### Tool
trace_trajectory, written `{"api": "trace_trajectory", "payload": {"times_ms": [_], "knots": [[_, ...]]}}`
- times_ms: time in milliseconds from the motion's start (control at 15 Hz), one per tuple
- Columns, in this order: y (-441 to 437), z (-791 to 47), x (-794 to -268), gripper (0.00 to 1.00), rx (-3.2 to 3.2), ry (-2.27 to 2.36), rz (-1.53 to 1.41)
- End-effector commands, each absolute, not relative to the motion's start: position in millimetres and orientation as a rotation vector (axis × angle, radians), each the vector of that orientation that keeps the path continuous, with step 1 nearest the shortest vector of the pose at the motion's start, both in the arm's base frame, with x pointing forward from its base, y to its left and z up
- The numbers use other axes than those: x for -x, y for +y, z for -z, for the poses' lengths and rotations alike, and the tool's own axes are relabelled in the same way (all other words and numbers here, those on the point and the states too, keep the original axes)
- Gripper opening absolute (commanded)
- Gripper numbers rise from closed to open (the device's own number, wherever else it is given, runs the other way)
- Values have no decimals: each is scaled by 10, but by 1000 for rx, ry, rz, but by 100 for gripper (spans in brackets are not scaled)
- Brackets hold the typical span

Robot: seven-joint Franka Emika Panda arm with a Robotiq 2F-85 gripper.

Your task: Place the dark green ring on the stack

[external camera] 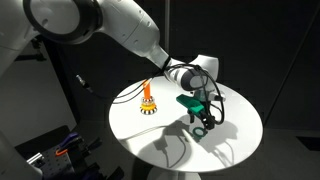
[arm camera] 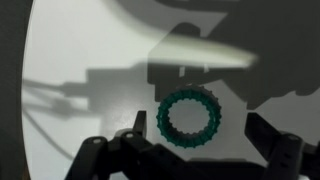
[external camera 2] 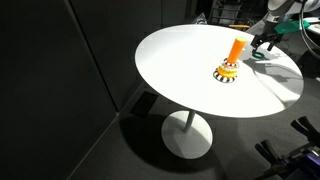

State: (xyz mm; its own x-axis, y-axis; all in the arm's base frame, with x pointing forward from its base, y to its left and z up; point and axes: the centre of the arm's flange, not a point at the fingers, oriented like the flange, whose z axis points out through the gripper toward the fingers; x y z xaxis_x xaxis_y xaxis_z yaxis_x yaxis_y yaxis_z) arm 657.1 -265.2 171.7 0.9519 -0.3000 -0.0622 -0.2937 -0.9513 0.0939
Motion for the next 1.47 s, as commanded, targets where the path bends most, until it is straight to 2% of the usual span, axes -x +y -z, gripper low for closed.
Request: {"api": "trace_trajectory", "payload": {"times_ms": [0,867,933,1000,1200,1400], "knots": [[-2717,-1659,-6648,100,-3031,-425,66],[-2774,-1450,-6650,100,-3028,-403,11],[-2776,-1441,-6648,75,-3028,-407,10],[-2780,-1445,-6648,75,-3027,-410,8],[-2746,-1494,-6680,49,-3017,-430,9],[-2713,-1644,-6677,45,-3005,-456,8]]}}
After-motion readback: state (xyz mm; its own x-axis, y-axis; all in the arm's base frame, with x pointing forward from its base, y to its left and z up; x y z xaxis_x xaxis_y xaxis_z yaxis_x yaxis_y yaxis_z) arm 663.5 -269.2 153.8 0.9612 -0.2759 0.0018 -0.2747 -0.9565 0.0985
